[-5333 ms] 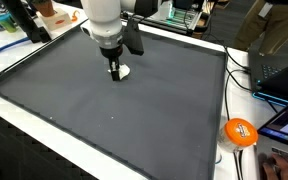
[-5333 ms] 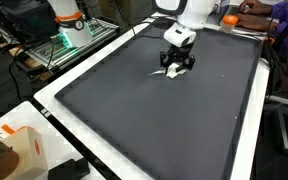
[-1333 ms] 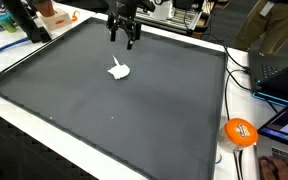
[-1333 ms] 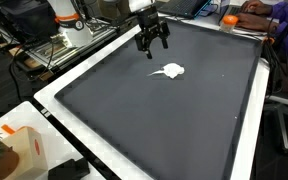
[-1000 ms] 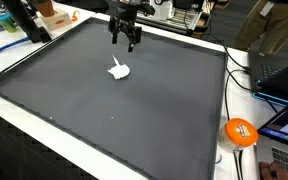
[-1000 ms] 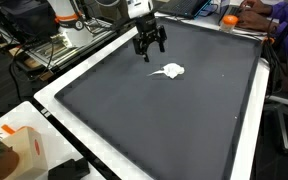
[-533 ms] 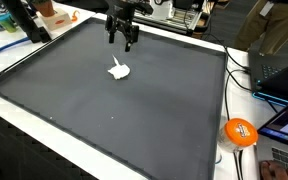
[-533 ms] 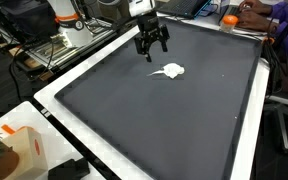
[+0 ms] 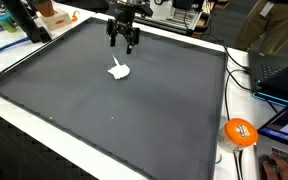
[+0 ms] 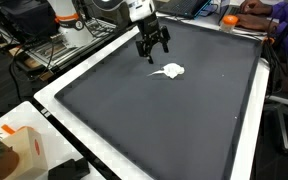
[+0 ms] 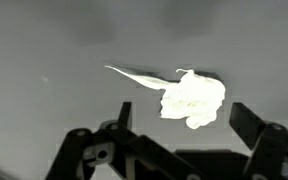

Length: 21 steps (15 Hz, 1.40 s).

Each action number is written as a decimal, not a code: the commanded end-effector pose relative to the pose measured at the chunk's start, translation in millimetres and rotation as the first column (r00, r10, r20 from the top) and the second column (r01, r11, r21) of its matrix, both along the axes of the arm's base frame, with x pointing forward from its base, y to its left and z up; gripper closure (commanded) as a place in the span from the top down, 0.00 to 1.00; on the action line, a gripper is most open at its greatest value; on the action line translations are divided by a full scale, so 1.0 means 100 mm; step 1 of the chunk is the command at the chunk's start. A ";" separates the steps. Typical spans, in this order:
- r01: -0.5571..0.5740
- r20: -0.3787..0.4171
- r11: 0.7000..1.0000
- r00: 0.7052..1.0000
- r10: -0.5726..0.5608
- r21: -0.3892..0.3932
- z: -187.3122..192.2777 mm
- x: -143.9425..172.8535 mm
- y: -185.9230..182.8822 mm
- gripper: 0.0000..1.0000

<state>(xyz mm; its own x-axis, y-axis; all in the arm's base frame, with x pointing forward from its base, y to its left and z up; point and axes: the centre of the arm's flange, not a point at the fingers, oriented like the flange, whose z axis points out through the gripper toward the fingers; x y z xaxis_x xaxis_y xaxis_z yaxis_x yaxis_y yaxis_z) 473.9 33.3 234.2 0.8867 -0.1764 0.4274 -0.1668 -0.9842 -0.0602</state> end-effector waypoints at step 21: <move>0.069 -0.182 0.997 0.980 -0.075 -0.040 1.19 0.40 0.36 1.00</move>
